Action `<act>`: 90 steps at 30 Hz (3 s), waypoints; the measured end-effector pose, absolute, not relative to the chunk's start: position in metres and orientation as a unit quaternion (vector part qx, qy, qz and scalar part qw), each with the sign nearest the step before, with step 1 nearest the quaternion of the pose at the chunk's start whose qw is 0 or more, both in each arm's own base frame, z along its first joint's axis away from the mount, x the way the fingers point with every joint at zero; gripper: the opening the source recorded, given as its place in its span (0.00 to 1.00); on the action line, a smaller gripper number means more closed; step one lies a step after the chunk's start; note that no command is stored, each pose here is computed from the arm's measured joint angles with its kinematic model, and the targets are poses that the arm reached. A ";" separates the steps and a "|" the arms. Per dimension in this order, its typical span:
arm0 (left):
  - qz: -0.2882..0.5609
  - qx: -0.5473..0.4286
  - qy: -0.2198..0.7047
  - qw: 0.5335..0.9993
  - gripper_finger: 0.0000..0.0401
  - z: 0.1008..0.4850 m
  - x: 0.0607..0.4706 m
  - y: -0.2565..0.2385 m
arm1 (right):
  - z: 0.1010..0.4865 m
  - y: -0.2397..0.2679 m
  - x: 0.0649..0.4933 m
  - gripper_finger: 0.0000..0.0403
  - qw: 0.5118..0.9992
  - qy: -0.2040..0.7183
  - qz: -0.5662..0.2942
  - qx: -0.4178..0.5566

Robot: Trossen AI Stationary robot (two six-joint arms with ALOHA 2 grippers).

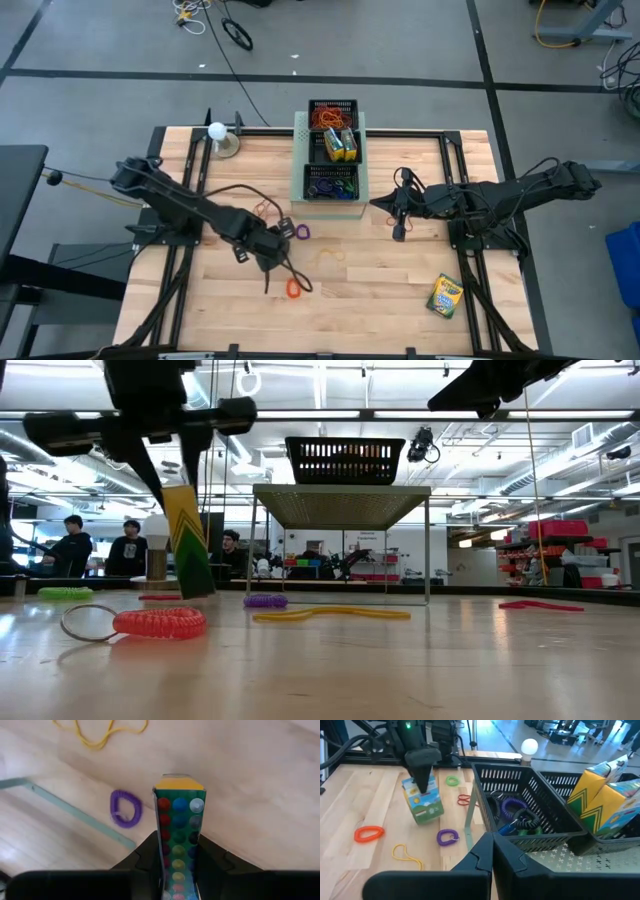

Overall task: Pick & Place Office Desk Supplies
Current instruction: Put the top yellow crayon box into the middle black bin on the shelf

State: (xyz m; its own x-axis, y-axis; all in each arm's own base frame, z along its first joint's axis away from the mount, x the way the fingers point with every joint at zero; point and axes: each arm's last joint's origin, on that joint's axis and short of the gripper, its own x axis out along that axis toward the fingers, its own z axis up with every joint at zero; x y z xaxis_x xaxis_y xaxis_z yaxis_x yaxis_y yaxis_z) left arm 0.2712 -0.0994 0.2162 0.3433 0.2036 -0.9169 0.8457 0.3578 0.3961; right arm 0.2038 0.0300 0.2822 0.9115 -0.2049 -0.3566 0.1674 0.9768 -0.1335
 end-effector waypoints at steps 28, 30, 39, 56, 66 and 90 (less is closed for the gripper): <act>-0.201 0.452 0.517 0.698 0.45 0.211 0.285 -0.106 | 0.282 0.030 0.204 0.02 0.976 0.190 -0.092 -0.050; -0.181 0.457 0.520 0.698 0.48 0.211 0.286 -0.105 | 0.282 0.030 0.204 0.02 0.976 0.190 -0.092 -0.050; -0.117 0.407 0.510 0.749 0.50 0.235 0.274 -0.099 | 0.282 0.030 0.204 0.02 0.976 0.190 -0.092 -0.050; 0.044 0.115 0.436 0.891 0.32 0.285 0.236 -0.108 | 0.267 0.030 0.203 0.02 0.977 0.187 -0.092 -0.051; 0.118 -0.114 0.328 0.930 0.03 0.299 0.235 -0.129 | 0.225 0.028 0.196 0.02 0.978 0.181 -0.106 -0.013; 0.350 -0.452 0.344 0.745 0.43 0.287 0.286 -0.140 | 0.205 0.051 0.179 0.02 0.972 0.222 -0.078 -0.027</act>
State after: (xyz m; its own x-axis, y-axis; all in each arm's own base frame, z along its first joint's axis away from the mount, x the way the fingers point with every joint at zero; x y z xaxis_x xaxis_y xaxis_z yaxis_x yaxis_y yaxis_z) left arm 0.2858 -0.1399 0.2872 0.5180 0.2102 -0.8291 -0.8325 0.3464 -0.4323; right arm 0.1786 0.0511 0.2046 0.8892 -0.1637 -0.4273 0.1397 0.9864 -0.0870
